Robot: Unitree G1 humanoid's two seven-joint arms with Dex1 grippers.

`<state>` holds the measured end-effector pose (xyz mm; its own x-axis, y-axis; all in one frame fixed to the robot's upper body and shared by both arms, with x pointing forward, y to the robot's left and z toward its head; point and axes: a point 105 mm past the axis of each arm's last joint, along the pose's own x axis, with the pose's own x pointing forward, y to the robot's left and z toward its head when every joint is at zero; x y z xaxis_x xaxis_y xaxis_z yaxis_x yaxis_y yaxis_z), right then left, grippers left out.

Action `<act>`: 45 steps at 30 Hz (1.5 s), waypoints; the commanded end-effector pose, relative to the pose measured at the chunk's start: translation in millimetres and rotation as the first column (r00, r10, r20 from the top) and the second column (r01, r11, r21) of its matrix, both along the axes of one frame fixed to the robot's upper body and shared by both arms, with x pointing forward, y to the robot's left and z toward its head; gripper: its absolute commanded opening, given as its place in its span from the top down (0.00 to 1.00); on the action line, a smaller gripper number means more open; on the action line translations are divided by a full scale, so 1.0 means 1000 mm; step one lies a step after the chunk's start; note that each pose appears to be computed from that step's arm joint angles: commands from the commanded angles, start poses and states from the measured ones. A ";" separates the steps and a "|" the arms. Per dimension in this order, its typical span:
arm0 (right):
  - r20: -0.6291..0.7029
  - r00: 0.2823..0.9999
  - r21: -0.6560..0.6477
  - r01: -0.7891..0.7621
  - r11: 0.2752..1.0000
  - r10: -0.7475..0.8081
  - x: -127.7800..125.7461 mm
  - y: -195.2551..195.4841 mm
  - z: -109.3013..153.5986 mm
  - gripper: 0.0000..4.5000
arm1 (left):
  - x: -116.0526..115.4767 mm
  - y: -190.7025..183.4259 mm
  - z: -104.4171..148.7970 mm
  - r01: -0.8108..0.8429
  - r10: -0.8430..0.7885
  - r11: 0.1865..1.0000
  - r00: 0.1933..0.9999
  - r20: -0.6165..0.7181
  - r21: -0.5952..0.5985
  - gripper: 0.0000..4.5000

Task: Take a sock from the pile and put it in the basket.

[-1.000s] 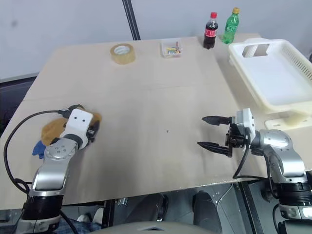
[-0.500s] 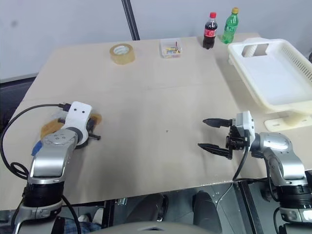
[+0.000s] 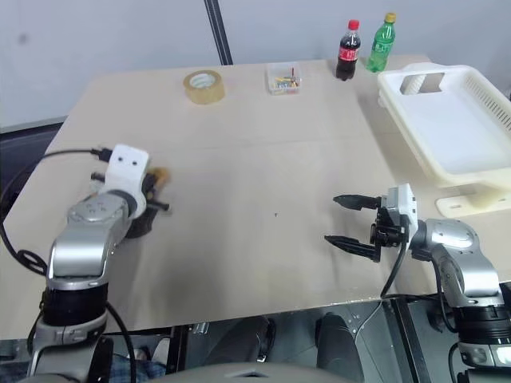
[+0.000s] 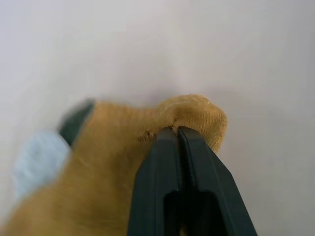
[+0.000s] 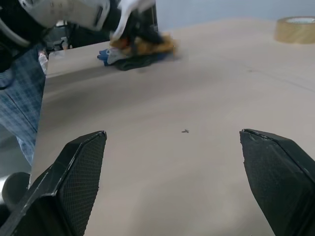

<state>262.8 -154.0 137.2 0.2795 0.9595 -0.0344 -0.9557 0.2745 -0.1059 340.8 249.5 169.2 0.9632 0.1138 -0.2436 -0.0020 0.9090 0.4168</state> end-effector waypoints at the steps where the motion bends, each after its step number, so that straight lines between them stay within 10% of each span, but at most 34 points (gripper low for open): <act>1: 0.044 0.999 0.009 -0.002 1.000 0.001 0.000 0.001 0.008 0.00 | 0.005 -0.030 0.022 0.082 -0.078 0.995 0.994 0.073 -0.051 0.99; 12: 0.062 0.998 0.013 0.015 1.000 -0.016 0.003 0.001 0.011 0.00 | 0.034 -0.117 -0.033 0.300 -0.310 0.945 0.949 -0.064 -0.131 0.99; 29: 0.049 0.996 0.019 0.069 0.997 -0.070 -0.007 -0.001 0.006 0.00 | 0.030 -0.016 -0.036 0.060 -0.058 0.996 0.998 -0.025 0.065 0.99; 37: 0.050 0.997 0.017 0.059 0.998 -0.059 -0.005 0.000 0.006 0.00 | 0.038 -0.030 -0.020 0.073 -0.075 0.997 0.995 0.058 0.030 0.31; 45: 0.052 0.997 0.014 0.051 0.999 -0.052 -0.004 0.002 0.005 0.00 | 0.046 -0.036 -0.026 0.093 -0.094 0.995 0.995 0.019 0.022 0.31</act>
